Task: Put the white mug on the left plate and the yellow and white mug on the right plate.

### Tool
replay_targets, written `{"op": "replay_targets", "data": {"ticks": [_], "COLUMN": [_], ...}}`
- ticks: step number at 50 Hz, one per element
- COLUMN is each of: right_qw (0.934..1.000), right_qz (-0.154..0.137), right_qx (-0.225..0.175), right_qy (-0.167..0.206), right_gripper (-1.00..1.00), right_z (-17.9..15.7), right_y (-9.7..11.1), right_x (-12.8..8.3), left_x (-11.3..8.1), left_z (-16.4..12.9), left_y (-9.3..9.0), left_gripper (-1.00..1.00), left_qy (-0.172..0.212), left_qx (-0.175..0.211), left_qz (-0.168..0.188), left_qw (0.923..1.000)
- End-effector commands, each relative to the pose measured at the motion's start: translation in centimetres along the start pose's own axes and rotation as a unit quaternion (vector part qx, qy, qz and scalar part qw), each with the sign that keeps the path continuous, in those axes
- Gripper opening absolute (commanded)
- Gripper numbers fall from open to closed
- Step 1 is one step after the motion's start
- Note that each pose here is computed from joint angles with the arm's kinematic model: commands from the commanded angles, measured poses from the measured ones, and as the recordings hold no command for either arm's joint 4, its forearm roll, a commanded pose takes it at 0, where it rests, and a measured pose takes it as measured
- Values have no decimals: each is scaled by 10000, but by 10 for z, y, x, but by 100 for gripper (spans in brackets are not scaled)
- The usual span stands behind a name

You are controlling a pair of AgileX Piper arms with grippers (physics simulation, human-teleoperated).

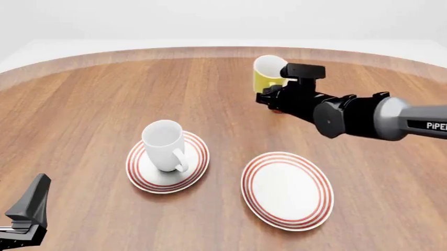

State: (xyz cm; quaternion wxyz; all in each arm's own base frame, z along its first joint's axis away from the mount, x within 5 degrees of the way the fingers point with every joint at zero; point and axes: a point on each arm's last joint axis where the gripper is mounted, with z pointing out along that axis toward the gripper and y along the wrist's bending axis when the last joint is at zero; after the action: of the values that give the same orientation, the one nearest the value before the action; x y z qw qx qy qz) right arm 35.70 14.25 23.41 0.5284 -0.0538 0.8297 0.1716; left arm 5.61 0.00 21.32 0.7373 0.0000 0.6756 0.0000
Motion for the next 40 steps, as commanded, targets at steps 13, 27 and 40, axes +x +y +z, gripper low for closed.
{"op": "replay_targets", "data": {"ticks": [13,27,40], "right_qw": [9998,9997,9996], "right_qz": [-41,-108,-160], "right_qx": [-60,-78,-139], "right_qy": [-171,-205,-176], "right_gripper": [-100,-100,-100], "right_z": [-56,-87,-111], "right_y": [1,0,1], "right_x": [1,7,16], "left_x": [0,0,0], "left_z": [0,0,0], "left_y": [0,0,0], "left_gripper": [100,100,100], "left_qy": [0,0,0], "left_qx": [0,0,0], "left_qz": [0,0,0], "left_qw": [10000,10000,10000]}}
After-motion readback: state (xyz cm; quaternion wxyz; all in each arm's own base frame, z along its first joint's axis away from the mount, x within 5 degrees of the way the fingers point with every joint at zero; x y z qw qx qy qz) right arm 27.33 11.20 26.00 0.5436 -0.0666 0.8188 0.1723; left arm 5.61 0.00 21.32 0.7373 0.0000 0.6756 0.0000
